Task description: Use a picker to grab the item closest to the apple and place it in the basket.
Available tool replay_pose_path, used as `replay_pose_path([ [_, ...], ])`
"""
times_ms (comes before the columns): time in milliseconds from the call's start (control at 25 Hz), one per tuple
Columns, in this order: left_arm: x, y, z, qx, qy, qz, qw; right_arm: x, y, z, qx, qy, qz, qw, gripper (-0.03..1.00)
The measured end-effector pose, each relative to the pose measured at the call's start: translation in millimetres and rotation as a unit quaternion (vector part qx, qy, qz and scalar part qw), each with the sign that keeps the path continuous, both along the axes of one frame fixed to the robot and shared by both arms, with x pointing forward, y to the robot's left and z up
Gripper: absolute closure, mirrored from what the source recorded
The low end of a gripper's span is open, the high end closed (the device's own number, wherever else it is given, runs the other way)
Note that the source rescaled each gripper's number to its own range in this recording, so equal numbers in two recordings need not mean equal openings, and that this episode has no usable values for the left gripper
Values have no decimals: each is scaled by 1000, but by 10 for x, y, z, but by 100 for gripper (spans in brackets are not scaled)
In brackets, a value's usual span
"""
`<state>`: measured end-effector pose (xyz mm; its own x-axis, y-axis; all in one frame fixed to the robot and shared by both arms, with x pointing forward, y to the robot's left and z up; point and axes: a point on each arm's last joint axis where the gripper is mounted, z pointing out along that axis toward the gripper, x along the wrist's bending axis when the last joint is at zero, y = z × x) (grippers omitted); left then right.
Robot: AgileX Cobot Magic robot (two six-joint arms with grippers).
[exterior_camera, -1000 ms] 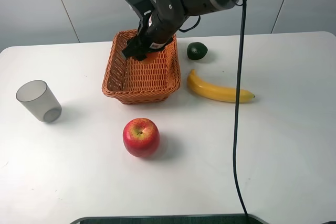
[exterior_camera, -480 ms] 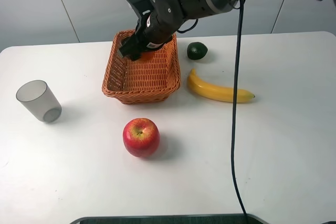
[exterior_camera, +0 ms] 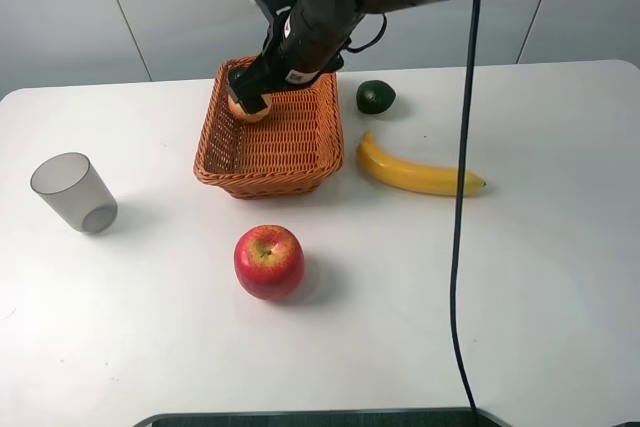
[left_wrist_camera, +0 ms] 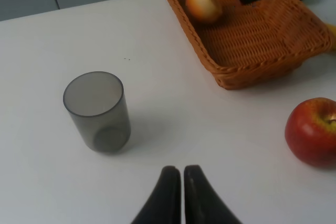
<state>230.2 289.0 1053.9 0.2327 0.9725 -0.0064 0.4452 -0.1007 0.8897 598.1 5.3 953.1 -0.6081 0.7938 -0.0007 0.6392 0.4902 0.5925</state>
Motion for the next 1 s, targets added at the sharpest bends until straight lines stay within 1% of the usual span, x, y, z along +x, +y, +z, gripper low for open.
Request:
replay_pose_path([
  [80,0,0,0,0,0,0,1000,-65,-59,114,-2,20,-18,1000,-3],
  [200,0,0,0,0,0,0,1000,-208,-213,268,7,42,-49,998,-3],
  [280,0,0,0,0,0,0,1000,-284,-391,325,14,60,-78,995,-3],
  [400,0,0,0,0,0,0,1000,-400,-739,354,10,81,-119,989,-3],
  [520,0,0,0,0,0,0,1000,-555,-1127,331,3,107,-167,980,-3],
  [640,0,0,0,0,0,0,1000,-723,-1508,373,3,119,-212,970,-3],
  [880,0,0,0,0,0,0,1000,-1144,-2204,576,17,118,-297,947,-3],
  [1000,0,0,0,0,0,0,1000,-1393,-2461,698,4,114,-326,939,-3],
])
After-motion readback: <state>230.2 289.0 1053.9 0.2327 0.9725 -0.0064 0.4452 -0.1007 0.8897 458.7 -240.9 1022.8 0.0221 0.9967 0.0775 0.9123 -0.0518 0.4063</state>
